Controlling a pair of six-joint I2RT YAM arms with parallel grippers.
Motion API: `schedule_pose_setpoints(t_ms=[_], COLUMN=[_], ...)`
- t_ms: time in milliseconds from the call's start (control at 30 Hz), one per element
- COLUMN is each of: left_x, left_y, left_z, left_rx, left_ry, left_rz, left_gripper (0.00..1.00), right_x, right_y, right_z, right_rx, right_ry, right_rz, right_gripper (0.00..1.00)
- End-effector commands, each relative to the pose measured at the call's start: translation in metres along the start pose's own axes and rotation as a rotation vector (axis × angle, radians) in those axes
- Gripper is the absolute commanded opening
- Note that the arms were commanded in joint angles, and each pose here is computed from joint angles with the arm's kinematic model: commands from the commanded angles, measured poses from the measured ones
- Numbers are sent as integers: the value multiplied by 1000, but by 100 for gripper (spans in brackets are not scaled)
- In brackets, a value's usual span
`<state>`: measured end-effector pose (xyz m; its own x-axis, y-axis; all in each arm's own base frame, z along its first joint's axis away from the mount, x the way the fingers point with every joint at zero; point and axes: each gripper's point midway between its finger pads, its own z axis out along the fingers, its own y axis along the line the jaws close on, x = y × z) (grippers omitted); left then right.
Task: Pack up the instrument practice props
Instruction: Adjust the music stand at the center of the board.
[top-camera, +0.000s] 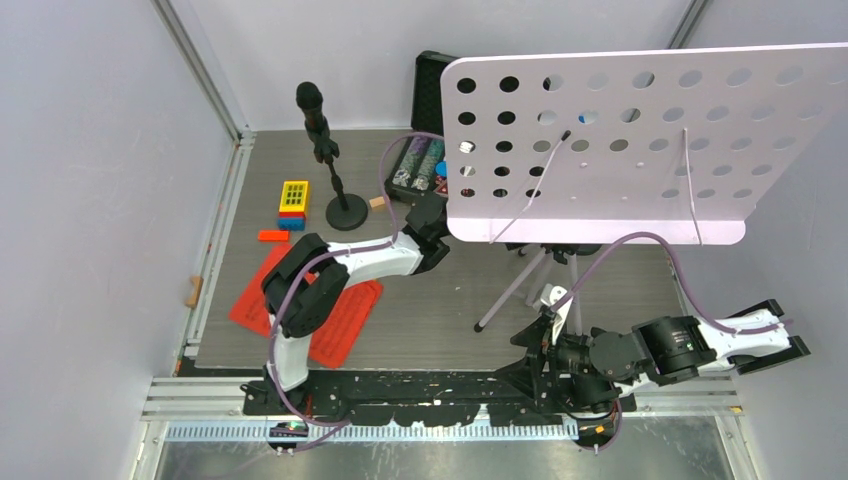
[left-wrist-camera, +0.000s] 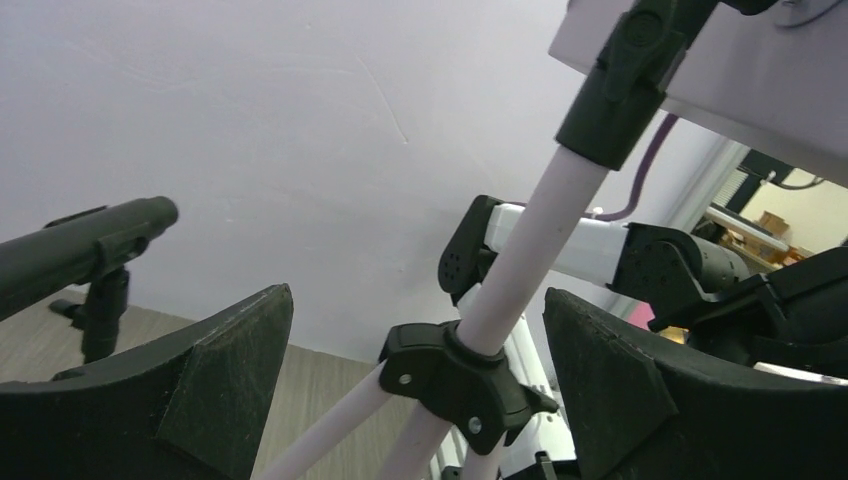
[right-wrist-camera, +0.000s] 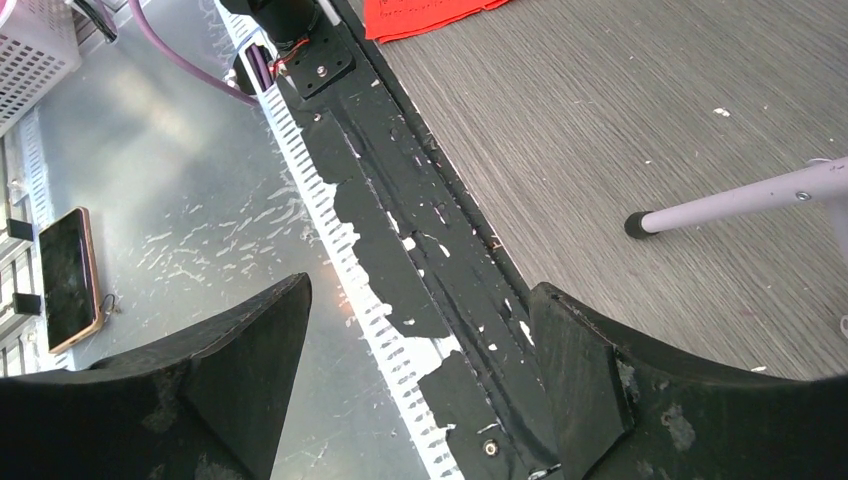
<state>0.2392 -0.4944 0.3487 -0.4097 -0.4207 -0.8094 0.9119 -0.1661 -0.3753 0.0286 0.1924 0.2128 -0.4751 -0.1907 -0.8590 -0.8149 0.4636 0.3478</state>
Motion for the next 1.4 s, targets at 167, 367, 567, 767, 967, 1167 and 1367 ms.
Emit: schedule_pose_setpoints(t_ms=[167,367,567,767,967,1167,1367], left_x=[-6,2,9,10,8,23,36], left_y=[-22,-28,-31,-34,-38,-36,-37], left_z=[25,30,34,43,48,44,44], left_rx=[99,112,114,130,149,137,113], left_ry=[17,77,120,132,137,191,262], left_rz=[32,63,72,75,63,60,89], left_gripper=[100,100,97,90,82,80,72], right_x=[-6,-3,-4,-3,-1,-1,-3], right_y=[12,15,15,14,15,14,15], right_z=[8,12,13,14,16,16,15], right_rx=[-29,-31,-32,-28,-29,-27,-39], right_ry=[-35,-26,-34,-33,-33,-39,-51], right_rz=[54,53,55,60,64,67,78], right_gripper=[85,85,85,85,85,85,86])
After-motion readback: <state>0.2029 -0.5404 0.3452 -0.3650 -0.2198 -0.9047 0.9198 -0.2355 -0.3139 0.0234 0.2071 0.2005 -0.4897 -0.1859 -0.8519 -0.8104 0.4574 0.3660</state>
